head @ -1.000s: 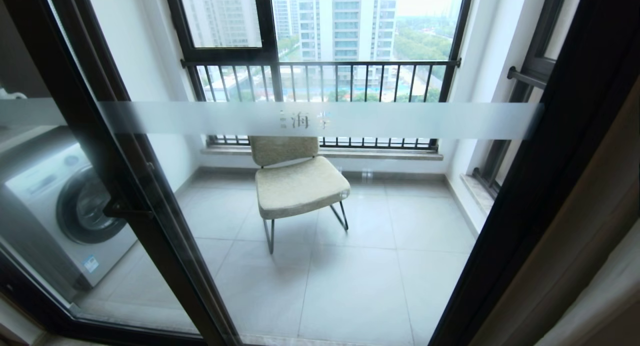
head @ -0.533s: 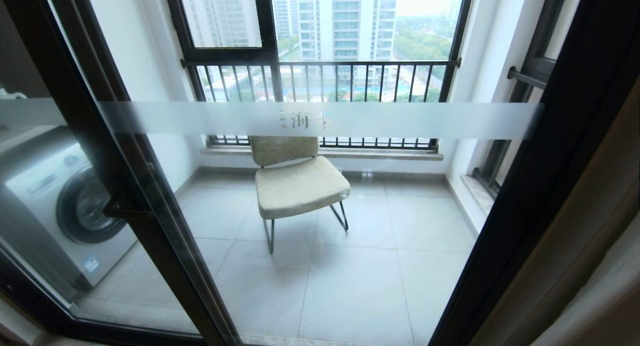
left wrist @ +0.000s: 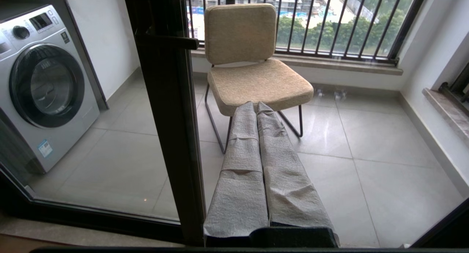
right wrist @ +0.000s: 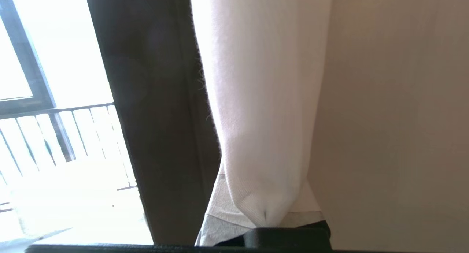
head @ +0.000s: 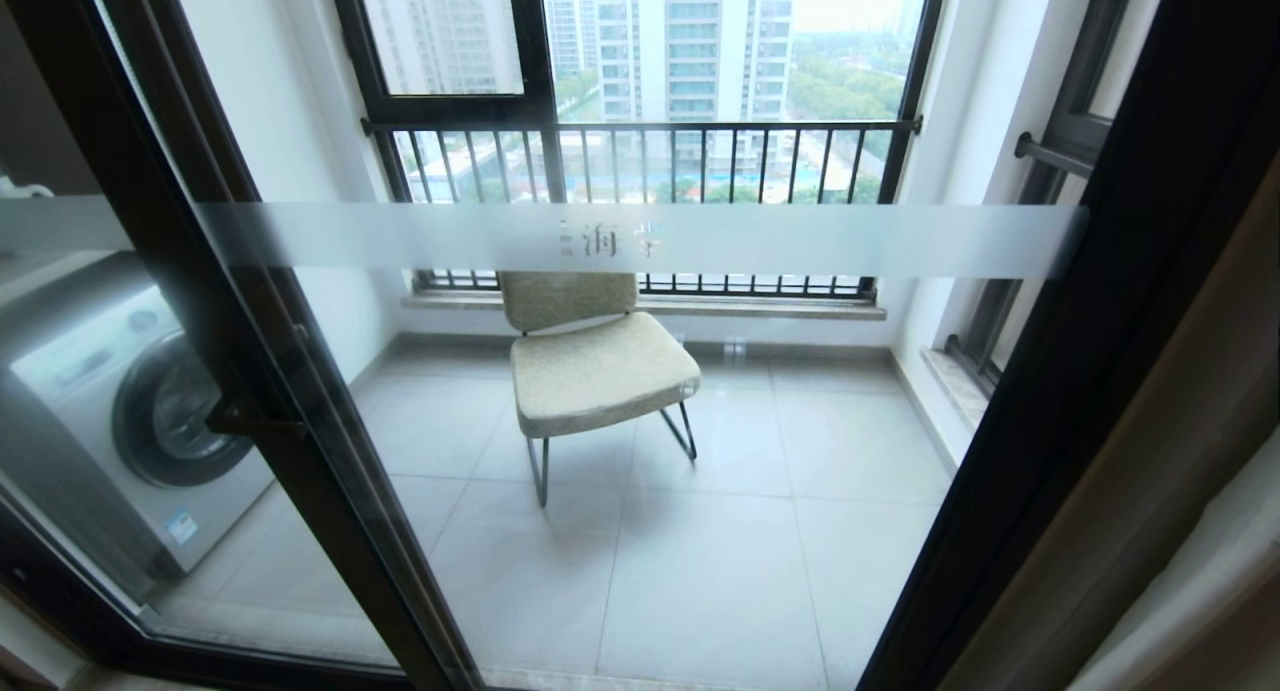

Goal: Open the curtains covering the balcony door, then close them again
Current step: Close the inner curtains on both sides

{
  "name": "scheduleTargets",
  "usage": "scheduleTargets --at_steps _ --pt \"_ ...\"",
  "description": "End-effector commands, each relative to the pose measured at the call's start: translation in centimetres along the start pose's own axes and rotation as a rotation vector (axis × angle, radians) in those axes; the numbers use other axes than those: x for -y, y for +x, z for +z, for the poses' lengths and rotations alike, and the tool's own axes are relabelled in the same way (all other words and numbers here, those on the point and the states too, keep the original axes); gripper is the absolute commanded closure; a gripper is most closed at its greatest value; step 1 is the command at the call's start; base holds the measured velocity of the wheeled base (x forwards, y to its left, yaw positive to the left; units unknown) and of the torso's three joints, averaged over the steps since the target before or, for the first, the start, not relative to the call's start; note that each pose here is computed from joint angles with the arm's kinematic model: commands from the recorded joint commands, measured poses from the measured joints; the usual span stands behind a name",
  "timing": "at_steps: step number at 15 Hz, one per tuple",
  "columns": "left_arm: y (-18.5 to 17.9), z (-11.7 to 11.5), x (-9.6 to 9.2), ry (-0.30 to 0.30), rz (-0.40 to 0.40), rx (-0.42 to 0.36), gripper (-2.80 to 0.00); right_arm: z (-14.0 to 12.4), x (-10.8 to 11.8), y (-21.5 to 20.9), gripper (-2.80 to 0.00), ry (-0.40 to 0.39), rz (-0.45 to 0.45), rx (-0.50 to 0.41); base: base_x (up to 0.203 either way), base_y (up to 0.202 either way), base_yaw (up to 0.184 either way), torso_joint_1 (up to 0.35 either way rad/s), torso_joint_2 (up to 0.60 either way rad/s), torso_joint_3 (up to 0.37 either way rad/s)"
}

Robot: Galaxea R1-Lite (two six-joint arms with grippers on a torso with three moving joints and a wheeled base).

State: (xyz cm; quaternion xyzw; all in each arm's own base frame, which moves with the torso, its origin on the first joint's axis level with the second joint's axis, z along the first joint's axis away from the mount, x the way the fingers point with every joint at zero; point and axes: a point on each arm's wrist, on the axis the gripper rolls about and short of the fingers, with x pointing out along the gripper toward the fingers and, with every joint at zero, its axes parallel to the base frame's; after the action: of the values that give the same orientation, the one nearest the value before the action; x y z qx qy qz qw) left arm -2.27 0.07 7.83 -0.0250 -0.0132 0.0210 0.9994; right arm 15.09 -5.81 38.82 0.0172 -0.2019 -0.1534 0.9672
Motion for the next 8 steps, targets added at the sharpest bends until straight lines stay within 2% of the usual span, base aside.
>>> scheduleTargets --at_steps 1,8 --pt "0.0 0.0 0.0 -0.001 0.002 0.001 0.0 0.4 -0.5 -0.7 0.0 0.012 0.03 0.014 0.0 0.0 0.0 0.0 0.0 0.0" --pt "0.0 0.0 0.0 -0.001 0.0 0.001 0.0 -0.1 -3.6 -2.0 0.0 0.085 0.22 -0.018 0.0 0.0 0.0 0.0 0.0 0.0"
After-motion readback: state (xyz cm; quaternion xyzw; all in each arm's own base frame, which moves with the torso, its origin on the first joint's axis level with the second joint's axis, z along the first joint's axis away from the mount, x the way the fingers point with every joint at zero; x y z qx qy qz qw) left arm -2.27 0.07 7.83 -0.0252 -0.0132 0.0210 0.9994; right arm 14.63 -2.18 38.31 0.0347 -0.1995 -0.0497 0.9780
